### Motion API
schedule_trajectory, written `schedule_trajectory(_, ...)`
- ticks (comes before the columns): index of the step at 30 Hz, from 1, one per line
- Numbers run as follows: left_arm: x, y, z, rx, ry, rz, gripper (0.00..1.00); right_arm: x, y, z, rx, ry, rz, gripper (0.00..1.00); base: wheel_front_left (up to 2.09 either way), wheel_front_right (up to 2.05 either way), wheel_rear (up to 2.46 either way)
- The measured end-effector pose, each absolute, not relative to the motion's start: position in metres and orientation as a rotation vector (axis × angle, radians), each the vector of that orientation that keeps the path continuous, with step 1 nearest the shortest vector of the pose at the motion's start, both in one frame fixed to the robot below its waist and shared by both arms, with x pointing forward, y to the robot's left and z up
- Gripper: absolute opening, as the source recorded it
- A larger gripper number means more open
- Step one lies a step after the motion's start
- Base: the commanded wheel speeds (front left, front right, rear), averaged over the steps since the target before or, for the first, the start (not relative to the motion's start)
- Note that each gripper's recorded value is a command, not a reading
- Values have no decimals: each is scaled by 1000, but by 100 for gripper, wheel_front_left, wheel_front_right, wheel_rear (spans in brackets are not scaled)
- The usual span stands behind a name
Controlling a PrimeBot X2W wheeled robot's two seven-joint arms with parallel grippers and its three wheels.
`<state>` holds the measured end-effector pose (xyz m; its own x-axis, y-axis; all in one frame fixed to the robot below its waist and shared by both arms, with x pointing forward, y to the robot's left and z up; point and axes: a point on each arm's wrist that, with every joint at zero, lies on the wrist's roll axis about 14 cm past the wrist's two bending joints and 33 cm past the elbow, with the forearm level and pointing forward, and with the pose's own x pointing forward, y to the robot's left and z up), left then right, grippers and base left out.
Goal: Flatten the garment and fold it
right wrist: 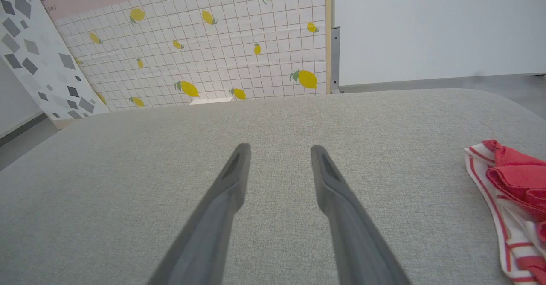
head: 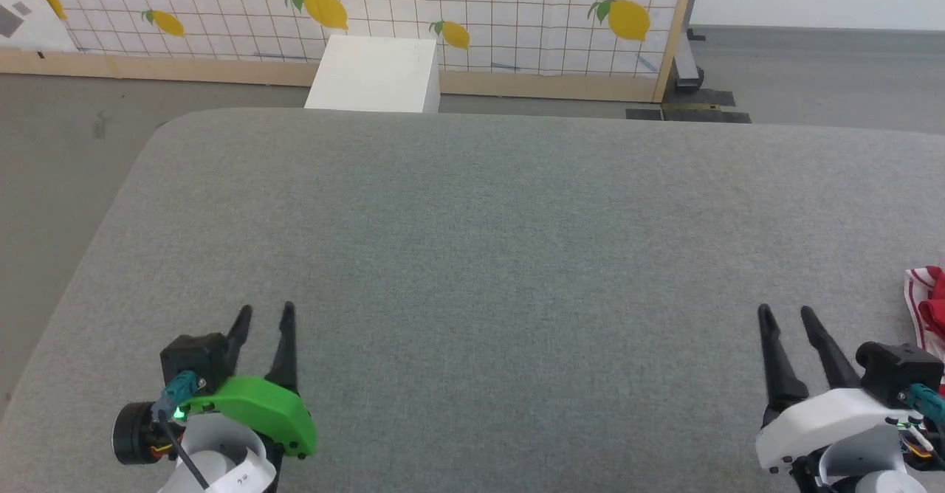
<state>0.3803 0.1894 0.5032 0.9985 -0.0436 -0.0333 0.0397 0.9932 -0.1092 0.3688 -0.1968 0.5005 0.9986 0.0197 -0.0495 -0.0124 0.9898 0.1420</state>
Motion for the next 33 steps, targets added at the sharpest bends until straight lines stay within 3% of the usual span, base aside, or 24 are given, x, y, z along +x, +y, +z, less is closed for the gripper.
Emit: schedule_trajectory(33,384,181,516,-92,2,-50,0,369,-189,505,105,46,41,0,0,0,0)
